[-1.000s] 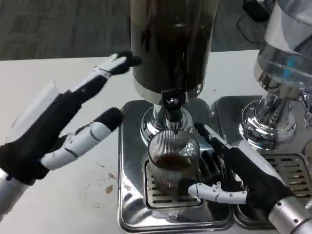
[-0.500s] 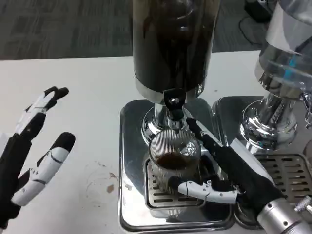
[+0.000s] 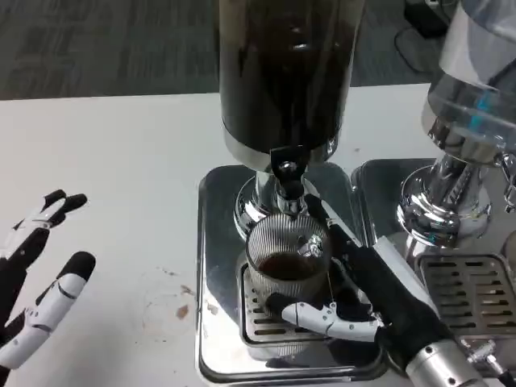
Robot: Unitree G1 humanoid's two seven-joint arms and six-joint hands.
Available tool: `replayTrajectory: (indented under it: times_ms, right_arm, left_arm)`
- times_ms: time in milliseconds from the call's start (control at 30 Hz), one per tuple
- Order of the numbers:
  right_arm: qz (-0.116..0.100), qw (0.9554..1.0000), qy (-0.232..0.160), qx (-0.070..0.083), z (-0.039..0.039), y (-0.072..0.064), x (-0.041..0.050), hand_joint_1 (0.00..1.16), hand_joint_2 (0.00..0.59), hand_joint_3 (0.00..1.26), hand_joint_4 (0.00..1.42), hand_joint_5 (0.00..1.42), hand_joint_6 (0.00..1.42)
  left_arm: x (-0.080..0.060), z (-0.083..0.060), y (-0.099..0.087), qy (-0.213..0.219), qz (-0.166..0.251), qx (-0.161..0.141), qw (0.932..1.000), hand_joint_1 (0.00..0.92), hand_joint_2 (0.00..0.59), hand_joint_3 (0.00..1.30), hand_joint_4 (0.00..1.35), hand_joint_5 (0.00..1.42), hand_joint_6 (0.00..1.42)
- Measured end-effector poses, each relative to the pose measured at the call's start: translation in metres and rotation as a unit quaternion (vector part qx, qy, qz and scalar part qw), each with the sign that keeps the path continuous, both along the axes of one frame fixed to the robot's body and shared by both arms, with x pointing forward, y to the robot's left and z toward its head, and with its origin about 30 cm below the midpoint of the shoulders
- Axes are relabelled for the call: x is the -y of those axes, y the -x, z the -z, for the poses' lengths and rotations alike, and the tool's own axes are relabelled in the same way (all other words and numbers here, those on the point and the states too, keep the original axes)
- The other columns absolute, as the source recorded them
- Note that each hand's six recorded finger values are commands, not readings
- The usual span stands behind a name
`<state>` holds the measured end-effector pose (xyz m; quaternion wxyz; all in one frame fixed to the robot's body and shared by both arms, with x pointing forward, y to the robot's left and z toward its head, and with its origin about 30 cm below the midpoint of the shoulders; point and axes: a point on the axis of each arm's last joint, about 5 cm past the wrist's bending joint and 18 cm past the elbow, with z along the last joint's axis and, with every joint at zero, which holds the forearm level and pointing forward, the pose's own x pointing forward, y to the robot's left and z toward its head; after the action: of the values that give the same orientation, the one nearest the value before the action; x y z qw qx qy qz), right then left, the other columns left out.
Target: Grasp the cup under the faucet to collect the drink, then remove the cup.
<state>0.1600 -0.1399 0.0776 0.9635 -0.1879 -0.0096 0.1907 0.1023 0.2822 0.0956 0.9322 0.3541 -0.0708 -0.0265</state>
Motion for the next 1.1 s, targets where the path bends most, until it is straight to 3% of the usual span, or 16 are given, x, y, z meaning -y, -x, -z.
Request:
replayTrajectory:
  times_ms: [100,300,867,1100]
  right_arm:
    - [0.003,0.9999,-0.007,0.009,0.0019,0.001,-0.0021,0.80,0.125,0.00,0.00,0.03,0.16]
    - [0.002,1.0000,-0.009,0.001,0.0068,0.001,-0.0028,0.82,0.120,0.00,0.03,0.11,0.24]
    - [0.019,0.9994,-0.029,0.010,0.0140,0.000,-0.0106,0.86,0.110,0.00,0.15,0.28,0.44]
    - [0.013,0.9994,-0.030,0.011,0.0144,-0.001,-0.0131,0.89,0.116,0.09,0.19,0.35,0.51]
  left_arm:
    - [-0.003,0.005,0.002,0.000,-0.006,-0.014,0.9999,0.000,0.252,0.17,0.00,0.11,0.00]
    - [-0.004,0.013,0.006,0.006,-0.011,-0.032,0.9994,0.000,0.253,0.17,0.00,0.11,0.00]
    - [-0.002,0.015,0.012,0.008,-0.014,-0.038,0.9991,0.000,0.254,0.19,0.00,0.12,0.00]
    - [-0.002,0.013,0.012,0.007,-0.015,-0.037,0.9992,0.000,0.258,0.21,0.00,0.12,0.00]
